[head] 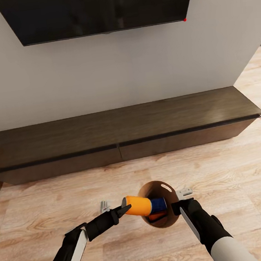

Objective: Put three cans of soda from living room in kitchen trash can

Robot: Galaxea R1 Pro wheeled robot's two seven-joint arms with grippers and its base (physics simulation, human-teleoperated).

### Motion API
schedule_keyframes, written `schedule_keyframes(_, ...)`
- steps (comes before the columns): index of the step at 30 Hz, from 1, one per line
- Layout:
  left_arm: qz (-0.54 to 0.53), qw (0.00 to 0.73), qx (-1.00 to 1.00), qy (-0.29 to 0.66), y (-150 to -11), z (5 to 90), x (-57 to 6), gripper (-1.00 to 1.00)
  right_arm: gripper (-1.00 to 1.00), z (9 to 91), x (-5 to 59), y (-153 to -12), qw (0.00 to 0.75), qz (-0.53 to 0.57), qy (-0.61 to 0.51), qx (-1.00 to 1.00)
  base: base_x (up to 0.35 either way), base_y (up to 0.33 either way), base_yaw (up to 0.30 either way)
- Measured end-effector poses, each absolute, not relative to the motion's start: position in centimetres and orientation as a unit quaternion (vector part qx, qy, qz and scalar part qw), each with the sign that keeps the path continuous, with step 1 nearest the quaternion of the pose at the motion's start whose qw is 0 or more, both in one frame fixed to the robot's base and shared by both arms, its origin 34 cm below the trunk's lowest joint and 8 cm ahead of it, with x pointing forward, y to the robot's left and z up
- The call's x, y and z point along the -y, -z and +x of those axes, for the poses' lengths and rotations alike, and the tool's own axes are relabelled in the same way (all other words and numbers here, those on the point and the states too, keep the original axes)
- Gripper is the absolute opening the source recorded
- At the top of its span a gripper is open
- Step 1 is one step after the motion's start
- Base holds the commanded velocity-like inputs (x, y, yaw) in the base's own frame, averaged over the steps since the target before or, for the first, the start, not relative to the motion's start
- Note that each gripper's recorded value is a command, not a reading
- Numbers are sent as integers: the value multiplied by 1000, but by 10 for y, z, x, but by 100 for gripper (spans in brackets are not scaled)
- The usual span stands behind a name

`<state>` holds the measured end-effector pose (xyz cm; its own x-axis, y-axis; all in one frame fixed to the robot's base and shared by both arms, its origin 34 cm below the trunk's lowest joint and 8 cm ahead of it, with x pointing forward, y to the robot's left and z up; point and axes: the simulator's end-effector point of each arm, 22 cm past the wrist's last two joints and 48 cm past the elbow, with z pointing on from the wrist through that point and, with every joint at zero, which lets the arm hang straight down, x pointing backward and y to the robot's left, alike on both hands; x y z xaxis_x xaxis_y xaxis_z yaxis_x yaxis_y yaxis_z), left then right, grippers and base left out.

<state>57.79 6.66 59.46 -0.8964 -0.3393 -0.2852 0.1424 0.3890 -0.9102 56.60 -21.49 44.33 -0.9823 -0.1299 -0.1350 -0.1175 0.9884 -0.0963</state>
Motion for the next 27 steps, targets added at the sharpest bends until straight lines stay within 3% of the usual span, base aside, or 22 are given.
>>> schedule_keyframes(27,-80,212,-819,528,-586,582,-24,-100,-100,566,215,-443,71,-62,44,-995,0,0,0)
